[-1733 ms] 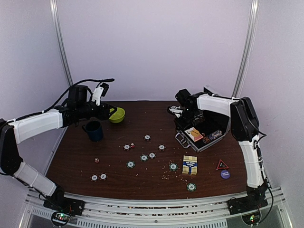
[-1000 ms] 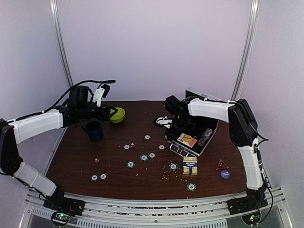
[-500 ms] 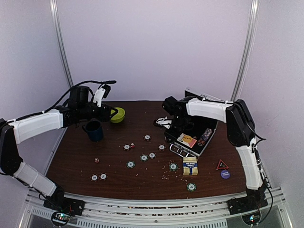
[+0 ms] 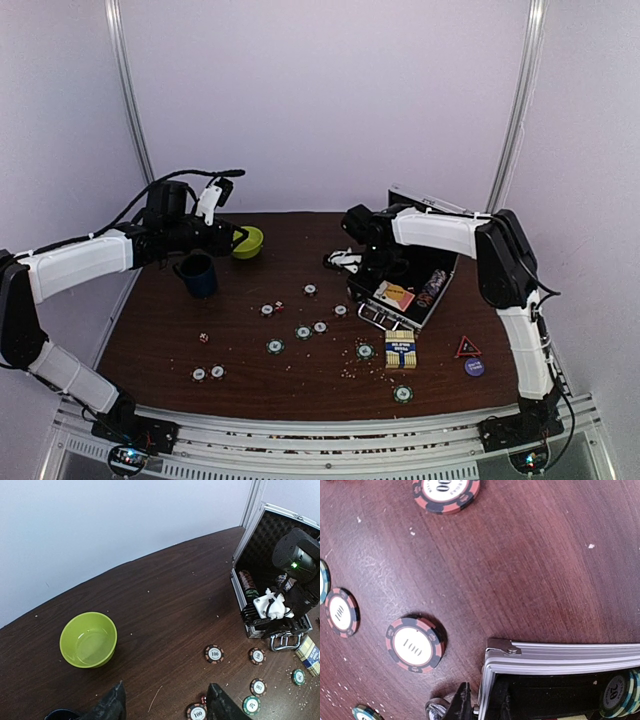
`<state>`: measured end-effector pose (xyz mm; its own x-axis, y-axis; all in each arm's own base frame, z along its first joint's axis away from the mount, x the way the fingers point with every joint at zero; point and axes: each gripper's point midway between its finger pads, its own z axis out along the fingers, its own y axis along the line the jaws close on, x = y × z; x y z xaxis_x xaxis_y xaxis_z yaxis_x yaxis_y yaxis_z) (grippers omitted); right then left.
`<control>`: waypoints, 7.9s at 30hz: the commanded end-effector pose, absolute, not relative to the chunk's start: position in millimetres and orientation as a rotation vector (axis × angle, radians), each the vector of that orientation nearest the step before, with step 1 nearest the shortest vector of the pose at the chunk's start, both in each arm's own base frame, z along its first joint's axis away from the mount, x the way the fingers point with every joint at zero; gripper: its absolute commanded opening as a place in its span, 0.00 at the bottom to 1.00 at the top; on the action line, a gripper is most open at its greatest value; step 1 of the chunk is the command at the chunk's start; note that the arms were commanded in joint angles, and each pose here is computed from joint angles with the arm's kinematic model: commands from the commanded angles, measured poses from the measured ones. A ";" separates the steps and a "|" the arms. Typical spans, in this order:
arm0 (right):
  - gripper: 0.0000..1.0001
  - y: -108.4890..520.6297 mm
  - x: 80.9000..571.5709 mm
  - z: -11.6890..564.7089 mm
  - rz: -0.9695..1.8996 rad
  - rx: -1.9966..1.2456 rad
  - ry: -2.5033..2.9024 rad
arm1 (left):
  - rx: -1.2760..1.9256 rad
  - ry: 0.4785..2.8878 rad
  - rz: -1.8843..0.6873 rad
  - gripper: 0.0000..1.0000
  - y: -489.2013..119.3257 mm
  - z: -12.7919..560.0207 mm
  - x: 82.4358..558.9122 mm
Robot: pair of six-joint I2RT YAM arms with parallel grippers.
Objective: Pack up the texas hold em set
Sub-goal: Adjust the chip case at the center of the board, then adjust the poker case at the center of the board, then pick up the poker case from the center of the board, then place the poker case in the slot.
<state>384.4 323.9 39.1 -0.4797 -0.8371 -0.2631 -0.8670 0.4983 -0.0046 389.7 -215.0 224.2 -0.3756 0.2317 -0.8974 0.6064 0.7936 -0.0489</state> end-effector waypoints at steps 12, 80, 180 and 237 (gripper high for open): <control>0.13 316.8 327.8 39.1 0.157 -2.124 2.130 | 0.644 1.907 -0.425 0.55 -220.4 240.6 396.3; 0.64 300.7 237.7 64.0 -0.207 -1.704 2.145 | 0.732 1.982 -0.450 0.56 -237.8 213.9 394.2; 0.77 229.3 200.7 19.3 0.021 -1.865 2.470 | 0.744 1.965 -0.484 0.57 -241.7 224.1 389.4; 0.49 213.3 476.4 100.1 -0.580 -1.887 1.881 | 0.783 1.959 -0.497 0.57 -253.6 222.8 381.1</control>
<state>455.4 212.8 86.9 -0.0008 -0.9997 0.0256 -0.8557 -0.0125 -0.5174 378.4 -246.0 201.4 -0.4143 0.3303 -0.8481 0.6802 0.7315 -0.0474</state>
